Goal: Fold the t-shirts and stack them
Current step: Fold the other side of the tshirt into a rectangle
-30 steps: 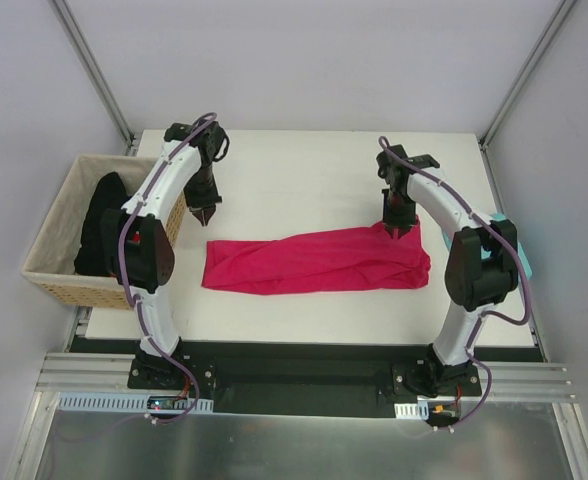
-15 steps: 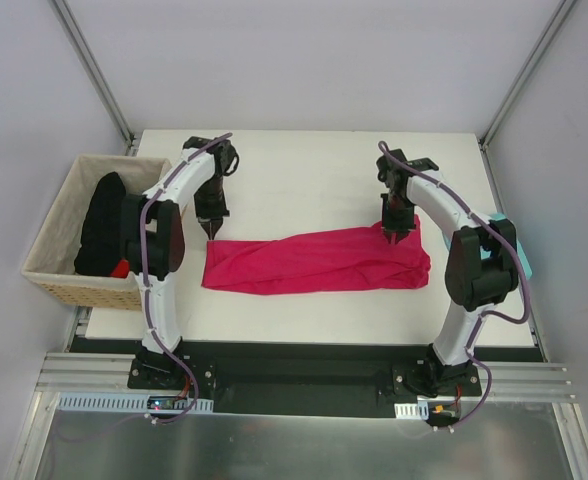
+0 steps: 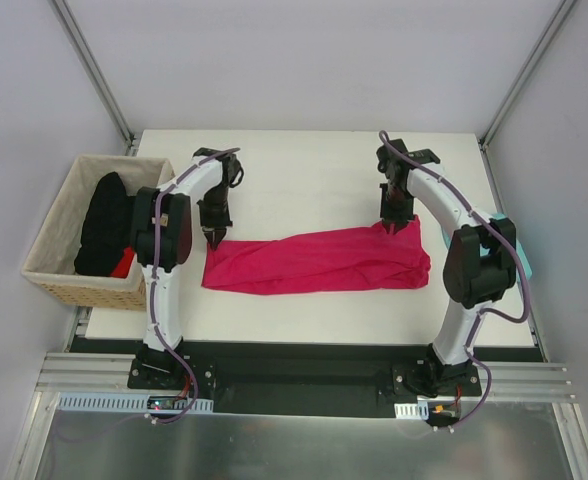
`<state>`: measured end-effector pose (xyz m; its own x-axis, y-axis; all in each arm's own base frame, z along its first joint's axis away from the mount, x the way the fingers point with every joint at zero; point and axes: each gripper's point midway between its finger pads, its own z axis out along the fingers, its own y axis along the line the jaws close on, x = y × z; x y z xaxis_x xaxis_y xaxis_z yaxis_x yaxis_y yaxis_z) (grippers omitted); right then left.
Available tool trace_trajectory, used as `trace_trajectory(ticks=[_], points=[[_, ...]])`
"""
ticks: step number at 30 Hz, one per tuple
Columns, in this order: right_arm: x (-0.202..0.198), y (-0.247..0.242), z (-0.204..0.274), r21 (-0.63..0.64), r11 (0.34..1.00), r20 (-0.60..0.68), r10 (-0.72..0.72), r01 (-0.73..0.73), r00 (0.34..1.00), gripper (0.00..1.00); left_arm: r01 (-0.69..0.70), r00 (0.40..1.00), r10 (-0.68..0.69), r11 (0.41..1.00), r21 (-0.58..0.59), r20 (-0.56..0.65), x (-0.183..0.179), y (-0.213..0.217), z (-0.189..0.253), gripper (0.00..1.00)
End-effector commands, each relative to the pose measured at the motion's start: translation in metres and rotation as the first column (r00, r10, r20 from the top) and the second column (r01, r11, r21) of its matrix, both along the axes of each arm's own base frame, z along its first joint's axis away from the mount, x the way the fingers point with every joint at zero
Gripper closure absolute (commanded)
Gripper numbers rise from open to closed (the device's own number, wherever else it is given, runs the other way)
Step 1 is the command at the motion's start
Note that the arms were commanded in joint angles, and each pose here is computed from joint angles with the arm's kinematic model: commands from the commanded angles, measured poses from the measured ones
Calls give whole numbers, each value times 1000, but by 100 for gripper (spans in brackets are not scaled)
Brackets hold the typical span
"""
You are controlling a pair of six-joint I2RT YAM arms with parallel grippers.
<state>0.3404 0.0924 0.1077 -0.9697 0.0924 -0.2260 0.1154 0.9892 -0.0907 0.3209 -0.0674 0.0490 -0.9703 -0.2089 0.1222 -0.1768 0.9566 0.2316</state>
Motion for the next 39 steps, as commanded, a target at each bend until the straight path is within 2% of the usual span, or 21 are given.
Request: trace_trajectory(ticks=[1,21,39], points=[[3,4,13,6,1000,3,20,-20,1000,80,21,998,-21,1000,-7,-51,-9,-3,-6,92],[9,7,12,8,999,-23,35,-35,999,80,17,1000,-17,1000,-21,-10,4,-8,5,93],[12,14,7,36,999,-30,35,-33,999,80,12,1000,-12,1000,-11,-24,-5,-5,14,92]])
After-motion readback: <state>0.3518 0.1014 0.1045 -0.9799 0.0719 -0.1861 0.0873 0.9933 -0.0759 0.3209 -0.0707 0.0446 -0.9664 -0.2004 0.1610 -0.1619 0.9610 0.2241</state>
